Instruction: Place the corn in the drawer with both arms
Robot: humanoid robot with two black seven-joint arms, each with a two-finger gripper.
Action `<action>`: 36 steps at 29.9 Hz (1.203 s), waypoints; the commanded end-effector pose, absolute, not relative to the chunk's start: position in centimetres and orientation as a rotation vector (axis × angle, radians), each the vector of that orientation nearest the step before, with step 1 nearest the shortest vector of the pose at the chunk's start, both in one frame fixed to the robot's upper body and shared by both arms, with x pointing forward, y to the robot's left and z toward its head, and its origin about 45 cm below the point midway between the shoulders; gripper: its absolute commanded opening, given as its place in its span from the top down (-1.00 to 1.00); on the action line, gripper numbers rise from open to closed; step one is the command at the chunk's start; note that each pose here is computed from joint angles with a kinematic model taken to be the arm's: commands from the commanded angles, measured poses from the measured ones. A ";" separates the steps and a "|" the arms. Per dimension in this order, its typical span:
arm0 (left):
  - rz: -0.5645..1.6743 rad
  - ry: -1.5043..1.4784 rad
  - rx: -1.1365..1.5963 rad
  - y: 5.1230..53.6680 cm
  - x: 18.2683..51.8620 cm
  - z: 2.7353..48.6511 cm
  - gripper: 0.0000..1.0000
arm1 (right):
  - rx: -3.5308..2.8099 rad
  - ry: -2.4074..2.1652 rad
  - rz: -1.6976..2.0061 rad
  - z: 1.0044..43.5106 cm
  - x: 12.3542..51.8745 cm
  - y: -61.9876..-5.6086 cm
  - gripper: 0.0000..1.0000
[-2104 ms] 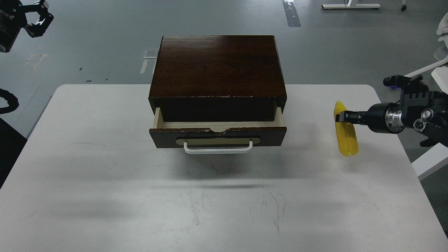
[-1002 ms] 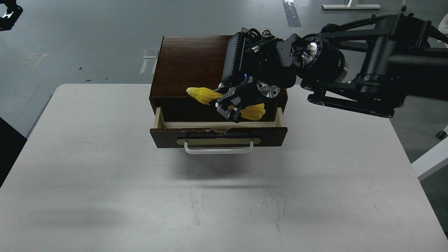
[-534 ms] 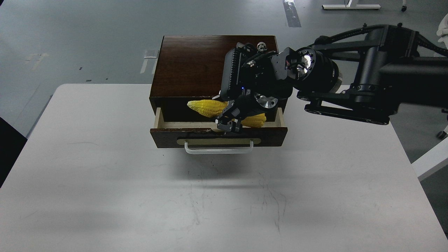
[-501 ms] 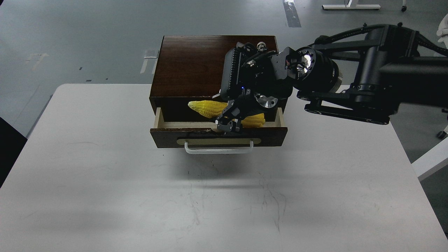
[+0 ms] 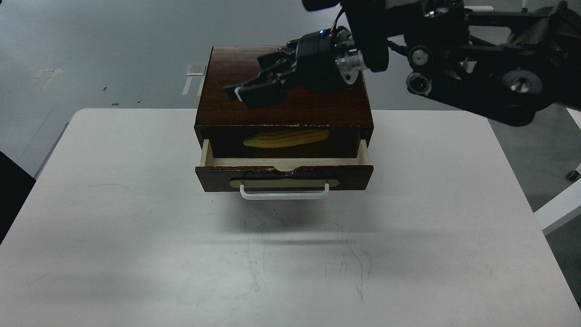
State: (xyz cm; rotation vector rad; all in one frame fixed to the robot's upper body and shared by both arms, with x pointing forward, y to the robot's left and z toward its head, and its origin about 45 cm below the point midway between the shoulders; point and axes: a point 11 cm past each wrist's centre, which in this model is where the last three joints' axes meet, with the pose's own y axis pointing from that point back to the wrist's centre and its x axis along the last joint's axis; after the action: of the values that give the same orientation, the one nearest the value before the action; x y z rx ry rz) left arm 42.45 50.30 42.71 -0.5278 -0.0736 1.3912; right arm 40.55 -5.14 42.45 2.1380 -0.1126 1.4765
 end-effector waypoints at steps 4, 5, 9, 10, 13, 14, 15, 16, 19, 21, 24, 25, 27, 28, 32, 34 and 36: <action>1.376 -0.030 -0.538 49.0 43.1 41.0 -0.96 | 2.517 -0.666 1.103 47.9 44.0 -13.8 -1.00; 1.370 -0.020 -0.543 48.6 43.4 40.7 -0.96 | 2.569 -0.720 1.051 48.2 44.2 -14.5 -1.00; 1.379 0.026 -0.547 47.7 44.3 38.5 -0.96 | 2.897 -1.106 0.606 48.5 46.0 -19.1 -1.00; 1.379 0.039 -0.548 47.4 44.6 38.0 -0.96 | 2.974 -1.233 0.477 48.5 46.6 -20.7 -1.00; 1.379 0.059 -0.555 46.7 45.1 37.2 -0.96 | 3.054 -1.527 0.252 48.3 48.2 -25.0 -1.00; 1.378 0.064 -0.558 46.6 45.2 37.0 -0.96 | 3.057 -1.602 0.203 48.1 48.5 -26.3 -1.00; 1.372 0.074 -0.561 46.1 45.4 36.7 -0.96 | 3.054 -1.742 0.100 47.1 49.1 -28.6 -1.00; 1.374 0.082 -0.561 45.9 45.6 36.3 -0.96 | 3.039 -1.871 0.010 46.2 49.5 -30.9 -1.00; 1.388 0.106 -0.554 45.6 46.1 35.1 -0.96 | 3.001 -2.073 -0.162 43.9 49.5 -34.6 -1.00; 1.401 0.137 -0.539 45.1 46.5 33.9 -0.96 | 2.979 -2.166 -0.311 41.7 49.2 -36.3 -1.00; 1.440 0.175 -0.519 45.0 47.1 31.8 -0.96 | 2.953 -2.255 -0.539 38.1 48.2 -38.3 -1.00; 1.446 0.181 -0.518 44.9 47.2 31.5 -0.96 | 2.969 -2.254 -0.586 37.5 47.9 -38.6 -1.00; 1.456 0.188 -0.524 44.8 47.4 31.1 -0.96 | 3.032 -2.257 -0.715 36.0 47.1 -39.2 -1.00; 1.458 0.192 -0.526 44.8 47.4 31.0 -0.96 | 3.050 -2.257 -0.764 35.5 46.9 -39.3 -1.00; 1.453 0.198 -0.540 44.4 47.5 30.9 -0.96 | 3.008 -2.316 -0.882 32.9 46.2 -40.0 -1.00; 1.453 0.198 -0.540 44.4 47.5 30.9 -0.96 | 2.959 -2.407 -0.851 32.2 46.0 -41.3 -1.00; 1.452 0.197 -0.541 44.4 47.5 31.0 -0.96 | 2.906 -2.500 -0.814 31.6 45.9 -42.5 -1.00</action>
State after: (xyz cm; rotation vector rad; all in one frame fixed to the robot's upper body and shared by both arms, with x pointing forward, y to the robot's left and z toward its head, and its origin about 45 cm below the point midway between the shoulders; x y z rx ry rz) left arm 47.49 44.43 30.93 -0.5395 0.1976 1.4537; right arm 46.09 -40.86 32.53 2.9765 -2.3794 -0.8555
